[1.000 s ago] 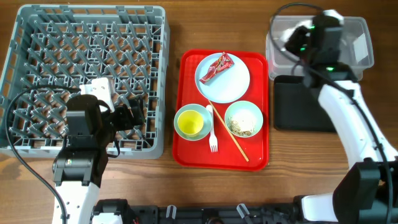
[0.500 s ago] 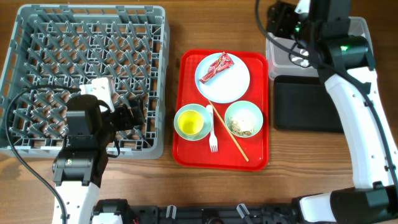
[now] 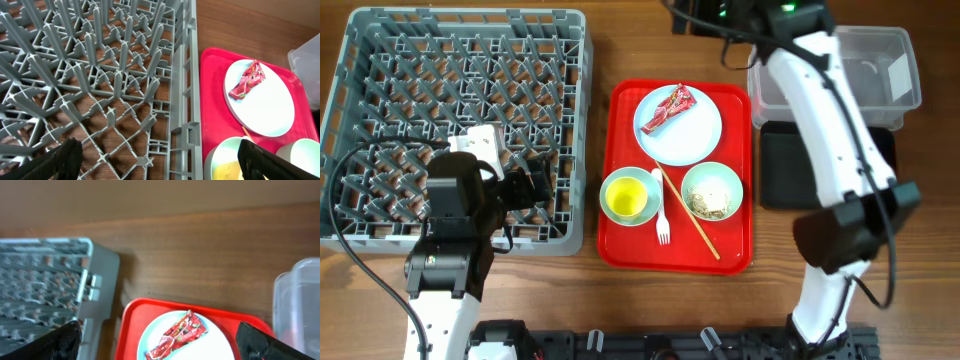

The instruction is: Sort waste into correct bins and load items into the dishwasher rack

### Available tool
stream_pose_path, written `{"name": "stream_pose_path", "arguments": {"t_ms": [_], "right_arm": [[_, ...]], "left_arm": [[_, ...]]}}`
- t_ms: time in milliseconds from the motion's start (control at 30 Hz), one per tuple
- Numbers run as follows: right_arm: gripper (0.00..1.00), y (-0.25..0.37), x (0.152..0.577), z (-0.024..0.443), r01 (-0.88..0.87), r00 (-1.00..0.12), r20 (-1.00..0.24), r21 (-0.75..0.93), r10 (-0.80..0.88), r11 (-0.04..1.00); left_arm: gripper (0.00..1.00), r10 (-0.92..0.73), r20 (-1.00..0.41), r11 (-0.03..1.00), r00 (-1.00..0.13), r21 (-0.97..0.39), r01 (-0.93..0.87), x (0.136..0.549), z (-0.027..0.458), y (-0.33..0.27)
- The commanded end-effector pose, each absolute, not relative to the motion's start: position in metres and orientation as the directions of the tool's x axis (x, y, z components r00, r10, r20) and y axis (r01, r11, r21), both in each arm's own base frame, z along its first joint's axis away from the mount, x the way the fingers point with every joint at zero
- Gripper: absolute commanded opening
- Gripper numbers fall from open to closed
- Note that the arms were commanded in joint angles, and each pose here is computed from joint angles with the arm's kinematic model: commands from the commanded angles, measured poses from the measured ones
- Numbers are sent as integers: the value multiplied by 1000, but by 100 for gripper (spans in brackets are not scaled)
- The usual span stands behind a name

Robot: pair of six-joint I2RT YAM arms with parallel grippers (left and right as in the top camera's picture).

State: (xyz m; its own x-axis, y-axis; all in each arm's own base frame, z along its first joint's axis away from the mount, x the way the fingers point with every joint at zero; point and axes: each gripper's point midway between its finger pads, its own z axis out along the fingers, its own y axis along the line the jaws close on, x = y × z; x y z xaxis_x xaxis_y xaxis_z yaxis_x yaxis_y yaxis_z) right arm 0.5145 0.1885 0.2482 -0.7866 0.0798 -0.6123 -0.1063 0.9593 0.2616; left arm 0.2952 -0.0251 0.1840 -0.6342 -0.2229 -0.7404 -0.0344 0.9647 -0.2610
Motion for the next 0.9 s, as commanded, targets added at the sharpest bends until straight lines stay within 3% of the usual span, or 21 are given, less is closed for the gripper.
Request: {"name": "stream_pose_path", "arguments": {"t_ms": [0,200,533,733,867], "right_arm": [[100,202,521,194,-4,-836,-537,215,115,977],[88,202,492,87,194,-939,-257,149,228,970],[82,202,477,12,246,-958,-130,81,255,966],[54,198,467,1,246,-963,-97,56,251,968],[23,195,458,0,246,-966,-68,34,248,969]], "left_arm": [[100,-230,-752,964,-618,-263,-40,298,192,-23],[100,-230,-746,964,-624,-262,-42,296,191,-23],[100,-230,-747,964,-624,-262,-42,296,191,-23],[100,-230,-746,964,-625,-262,-42,296,191,-23],[100,-230,-746,964,-625,-262,-42,296,191,-23]]}}
